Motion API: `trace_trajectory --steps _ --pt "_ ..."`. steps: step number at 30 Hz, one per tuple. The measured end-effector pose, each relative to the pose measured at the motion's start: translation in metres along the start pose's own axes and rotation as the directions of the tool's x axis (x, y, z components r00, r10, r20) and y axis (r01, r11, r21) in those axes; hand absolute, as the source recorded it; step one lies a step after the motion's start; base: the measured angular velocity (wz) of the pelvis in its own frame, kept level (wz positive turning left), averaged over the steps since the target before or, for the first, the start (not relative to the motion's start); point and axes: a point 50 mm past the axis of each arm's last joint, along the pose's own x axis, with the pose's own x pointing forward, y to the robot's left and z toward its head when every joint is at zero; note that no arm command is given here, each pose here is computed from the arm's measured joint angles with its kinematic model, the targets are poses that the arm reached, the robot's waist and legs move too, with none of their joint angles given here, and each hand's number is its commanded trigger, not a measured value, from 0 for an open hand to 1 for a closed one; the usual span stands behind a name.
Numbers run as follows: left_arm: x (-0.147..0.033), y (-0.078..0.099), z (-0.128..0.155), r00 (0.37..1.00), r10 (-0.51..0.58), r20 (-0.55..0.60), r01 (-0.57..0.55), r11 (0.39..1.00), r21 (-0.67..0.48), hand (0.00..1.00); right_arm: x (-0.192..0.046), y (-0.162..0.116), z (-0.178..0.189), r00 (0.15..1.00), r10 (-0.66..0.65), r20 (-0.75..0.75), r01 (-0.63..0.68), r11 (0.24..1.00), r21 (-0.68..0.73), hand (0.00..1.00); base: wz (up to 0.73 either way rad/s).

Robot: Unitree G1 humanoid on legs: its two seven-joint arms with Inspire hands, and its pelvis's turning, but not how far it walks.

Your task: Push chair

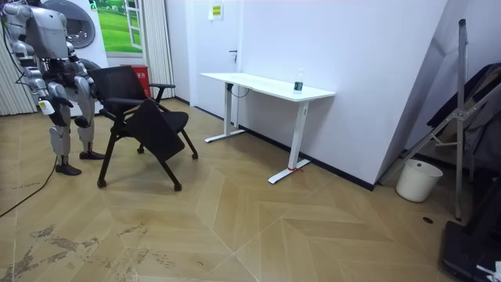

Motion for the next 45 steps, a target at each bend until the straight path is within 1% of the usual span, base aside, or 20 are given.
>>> trace_trajectory --steps 4,12,21,28,37,39,43,45 --pt "0.0 0.001 0.001 1.0 0.005 0.004 -0.005 0.999 0.042 0.0 0.0 -0.001 0.0 1.0 0.004 -0.003 -0.004 1.0 -0.009 0.0 0.01" --pt "0.0 0.002 0.0 1.0 0.031 0.005 -0.031 0.999 0.041 0.0 0.0 -0.002 0.001 1.0 -0.008 0.004 0.008 1.0 -0.018 0.0 -0.01" --pt "-0.002 0.009 -0.005 0.996 0.084 -0.009 -0.084 0.996 0.02 0.0 0.0 -0.005 -0.001 0.999 -0.039 0.002 0.039 0.999 -0.007 0.0 0.0" --pt "-0.004 0.016 -0.011 0.989 0.146 -0.024 -0.146 0.989 -0.023 0.0 -0.001 -0.007 -0.002 0.999 -0.045 -0.006 0.045 0.999 0.01 0.0 0.0" --pt "-0.008 0.033 -0.022 0.962 0.261 -0.075 -0.266 0.961 -0.07 0.0 -0.002 -0.014 -0.002 0.998 -0.066 -0.002 0.066 0.997 0.044 0.0 0.0" --pt "-0.009 0.037 -0.019 0.955 0.29 -0.067 -0.295 0.952 -0.077 0.0 -0.002 -0.015 -0.001 0.997 -0.073 0.0 0.073 0.996 0.058 0.0 0.0" --pt "-0.008 0.05 -0.002 0.926 0.376 -0.023 -0.376 0.916 -0.138 0.0 -0.002 -0.019 0.001 0.996 -0.091 0.007 0.09 0.994 0.065 0.0 0.0" --pt "-0.007 0.055 0.007 0.914 0.407 -0.002 -0.403 0.904 -0.141 0.0 -0.003 -0.021 0.0 0.995 -0.097 0.004 0.096 0.993 0.062 0.0 0.0"
